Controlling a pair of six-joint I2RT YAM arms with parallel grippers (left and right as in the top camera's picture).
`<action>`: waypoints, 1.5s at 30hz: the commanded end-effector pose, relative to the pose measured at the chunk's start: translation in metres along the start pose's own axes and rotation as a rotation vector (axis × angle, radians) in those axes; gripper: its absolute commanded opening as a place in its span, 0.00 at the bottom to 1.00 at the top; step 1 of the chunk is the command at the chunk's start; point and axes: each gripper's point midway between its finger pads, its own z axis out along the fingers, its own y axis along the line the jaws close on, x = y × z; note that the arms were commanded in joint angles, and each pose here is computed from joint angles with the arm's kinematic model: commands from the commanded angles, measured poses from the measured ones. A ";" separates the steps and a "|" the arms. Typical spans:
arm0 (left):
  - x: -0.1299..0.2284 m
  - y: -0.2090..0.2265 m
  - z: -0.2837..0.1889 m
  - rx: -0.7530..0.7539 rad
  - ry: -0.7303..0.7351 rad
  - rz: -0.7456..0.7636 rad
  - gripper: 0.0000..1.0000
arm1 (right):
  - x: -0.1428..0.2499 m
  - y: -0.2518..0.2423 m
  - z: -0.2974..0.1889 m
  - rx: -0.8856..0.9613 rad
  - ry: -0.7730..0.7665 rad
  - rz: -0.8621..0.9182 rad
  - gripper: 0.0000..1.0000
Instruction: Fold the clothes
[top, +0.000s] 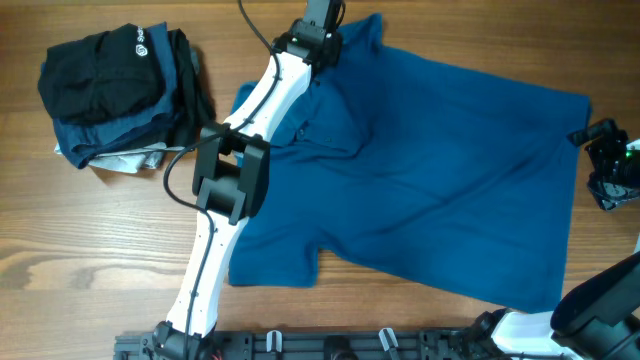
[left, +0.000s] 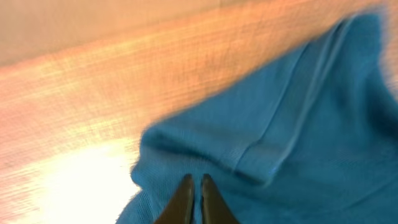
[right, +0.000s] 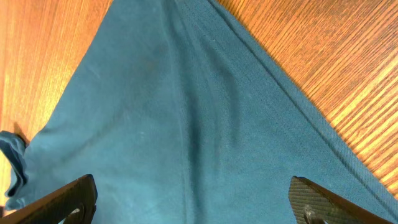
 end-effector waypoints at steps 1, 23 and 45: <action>-0.045 -0.001 -0.036 0.001 -0.110 -0.020 0.04 | -0.004 0.009 -0.009 -0.028 -0.023 -0.019 1.00; -0.004 -0.033 -0.015 0.159 0.017 -0.057 0.53 | -0.004 0.009 -0.009 -0.028 -0.023 -0.019 0.99; 0.022 -0.020 0.015 -0.033 0.028 0.067 0.47 | -0.004 0.009 -0.009 -0.028 -0.023 -0.020 1.00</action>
